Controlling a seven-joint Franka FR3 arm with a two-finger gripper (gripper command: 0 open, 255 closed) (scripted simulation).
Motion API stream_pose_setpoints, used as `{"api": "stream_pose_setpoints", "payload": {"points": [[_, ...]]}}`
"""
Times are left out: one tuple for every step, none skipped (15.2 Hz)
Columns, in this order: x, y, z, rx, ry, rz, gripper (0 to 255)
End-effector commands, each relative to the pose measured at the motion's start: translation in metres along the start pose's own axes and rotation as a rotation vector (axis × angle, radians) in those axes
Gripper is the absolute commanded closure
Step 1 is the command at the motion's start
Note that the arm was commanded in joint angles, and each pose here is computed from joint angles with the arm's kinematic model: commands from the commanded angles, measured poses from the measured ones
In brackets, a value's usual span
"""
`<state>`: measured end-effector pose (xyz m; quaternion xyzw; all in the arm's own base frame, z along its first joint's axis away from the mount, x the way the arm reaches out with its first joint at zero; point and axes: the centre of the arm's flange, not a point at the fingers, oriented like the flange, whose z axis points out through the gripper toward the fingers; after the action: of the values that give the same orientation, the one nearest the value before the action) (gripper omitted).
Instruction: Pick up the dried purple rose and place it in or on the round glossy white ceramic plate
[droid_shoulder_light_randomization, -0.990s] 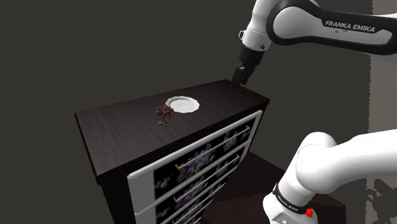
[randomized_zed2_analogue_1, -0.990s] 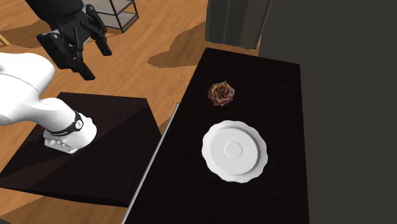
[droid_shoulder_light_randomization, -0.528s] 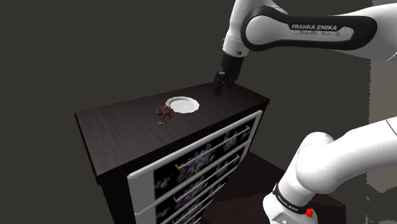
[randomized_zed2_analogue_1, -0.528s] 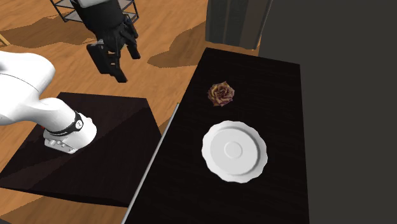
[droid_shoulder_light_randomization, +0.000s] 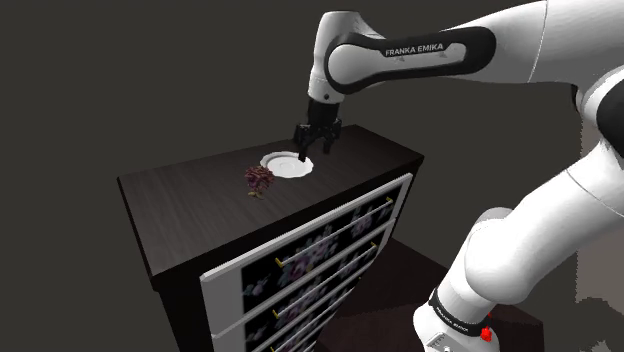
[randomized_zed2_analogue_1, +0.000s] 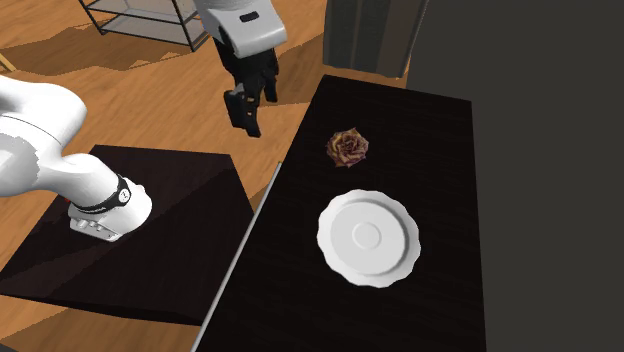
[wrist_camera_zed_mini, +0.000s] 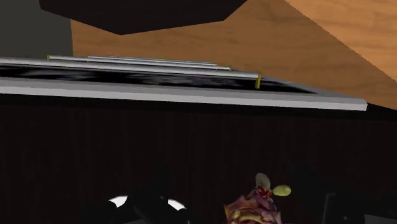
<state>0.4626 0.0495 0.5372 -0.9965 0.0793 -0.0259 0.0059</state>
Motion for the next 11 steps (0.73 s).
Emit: {"api": "stream_pose_setpoints", "payload": {"points": [[0.02,-0.011,0.012,0.015,-0.014,0.034,0],[0.031,-0.017,0.019,0.022,-0.021,0.051,0],[0.041,-0.022,0.026,0.029,-0.028,0.067,0],[0.051,-0.027,0.034,0.037,-0.035,0.083,0],[0.062,-0.031,0.041,0.044,-0.042,0.099,0],[0.072,-0.036,0.048,0.051,-0.049,0.116,0],[0.083,-0.041,0.055,0.058,-0.056,0.132,0],[0.093,-0.045,0.062,0.065,-0.063,0.148,0],[0.103,-0.049,0.07,0.073,-0.07,0.164,0],[0.114,-0.054,0.077,0.08,-0.077,0.181,0],[0.124,-0.058,0.084,0.087,-0.083,0.197,0]]}}
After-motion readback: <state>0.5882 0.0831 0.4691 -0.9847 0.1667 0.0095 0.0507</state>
